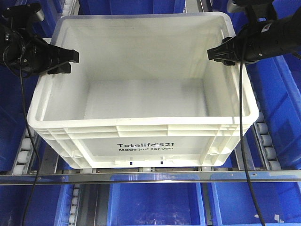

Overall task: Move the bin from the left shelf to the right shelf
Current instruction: 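Lower the white tote with both grippers onto the roller shelf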

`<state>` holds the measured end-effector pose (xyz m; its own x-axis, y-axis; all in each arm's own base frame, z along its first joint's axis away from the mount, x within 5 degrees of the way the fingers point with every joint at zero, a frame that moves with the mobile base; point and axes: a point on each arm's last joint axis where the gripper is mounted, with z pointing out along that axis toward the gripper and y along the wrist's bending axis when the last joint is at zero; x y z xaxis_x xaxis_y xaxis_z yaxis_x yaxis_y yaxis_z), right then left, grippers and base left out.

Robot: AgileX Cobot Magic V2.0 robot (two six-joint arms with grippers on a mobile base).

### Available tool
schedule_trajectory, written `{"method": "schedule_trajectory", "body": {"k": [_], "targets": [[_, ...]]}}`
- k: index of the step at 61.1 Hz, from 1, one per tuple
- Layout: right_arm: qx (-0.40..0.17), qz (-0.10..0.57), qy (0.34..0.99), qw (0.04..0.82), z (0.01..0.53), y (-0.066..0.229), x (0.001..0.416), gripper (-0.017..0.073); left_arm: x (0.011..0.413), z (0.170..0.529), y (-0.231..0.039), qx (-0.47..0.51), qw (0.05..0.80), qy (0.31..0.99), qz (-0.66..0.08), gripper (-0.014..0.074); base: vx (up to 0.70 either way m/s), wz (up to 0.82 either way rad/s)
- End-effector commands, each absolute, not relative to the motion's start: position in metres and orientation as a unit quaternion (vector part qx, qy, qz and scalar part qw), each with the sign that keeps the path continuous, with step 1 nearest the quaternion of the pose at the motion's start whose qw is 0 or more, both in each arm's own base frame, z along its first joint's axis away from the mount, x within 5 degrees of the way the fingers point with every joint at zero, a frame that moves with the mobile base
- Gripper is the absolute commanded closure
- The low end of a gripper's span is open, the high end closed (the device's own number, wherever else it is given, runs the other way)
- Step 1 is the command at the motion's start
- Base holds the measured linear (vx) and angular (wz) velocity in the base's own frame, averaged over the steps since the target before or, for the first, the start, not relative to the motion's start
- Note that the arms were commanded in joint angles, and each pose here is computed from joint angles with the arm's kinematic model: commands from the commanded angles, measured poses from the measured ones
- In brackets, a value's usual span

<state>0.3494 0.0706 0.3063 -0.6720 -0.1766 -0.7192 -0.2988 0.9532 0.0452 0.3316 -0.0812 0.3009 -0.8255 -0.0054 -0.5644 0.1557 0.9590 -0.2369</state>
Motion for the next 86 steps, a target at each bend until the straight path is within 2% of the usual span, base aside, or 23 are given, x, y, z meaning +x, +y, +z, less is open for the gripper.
{"method": "schedule_trajectory", "body": {"k": [1,18,27,33,45,54,59,86], "targets": [[-0.12,0.066,0.869,0.476,0.344,0.064,0.351,0.0564,0.335,0.325,-0.085,0.059,0.366,0.917,-0.147,0.0601,0.0,0.0],[-0.12,0.066,0.869,0.475,0.344,0.064,0.351,0.0554,0.338,0.323,-0.085,0.06,0.37,0.916,-0.143,0.0577,0.0,0.0],[-0.12,0.066,0.869,0.475,0.344,0.064,0.351,0.0489,0.339,0.324,-0.085,0.061,0.38,0.913,-0.138,0.0518,0.0,0.0],[-0.12,0.066,0.869,0.475,0.344,0.064,0.351,0.0408,0.34,0.325,-0.084,0.063,0.386,0.911,-0.134,0.0458,0.0,0.0],[-0.12,0.066,0.868,0.477,0.344,0.064,0.351,0.0158,0.342,0.327,-0.084,0.061,0.399,0.905,-0.133,0.0324,0.0,0.0],[-0.119,0.064,0.864,0.484,0.345,0.064,0.352,0.0004,0.342,0.327,-0.083,0.059,0.403,0.904,-0.132,0.026,0.0,0.0],[-0.12,0.064,0.863,0.486,0.348,0.063,0.35,-0.0044,0.342,0.328,-0.083,0.059,0.404,0.903,-0.132,0.0246,0.0,0.0],[-0.122,0.066,0.85,0.507,0.372,0.061,0.331,-0.0035,0.327,0.352,-0.079,0.063,0.434,0.889,-0.134,0.0244,0.0,0.0]]}}
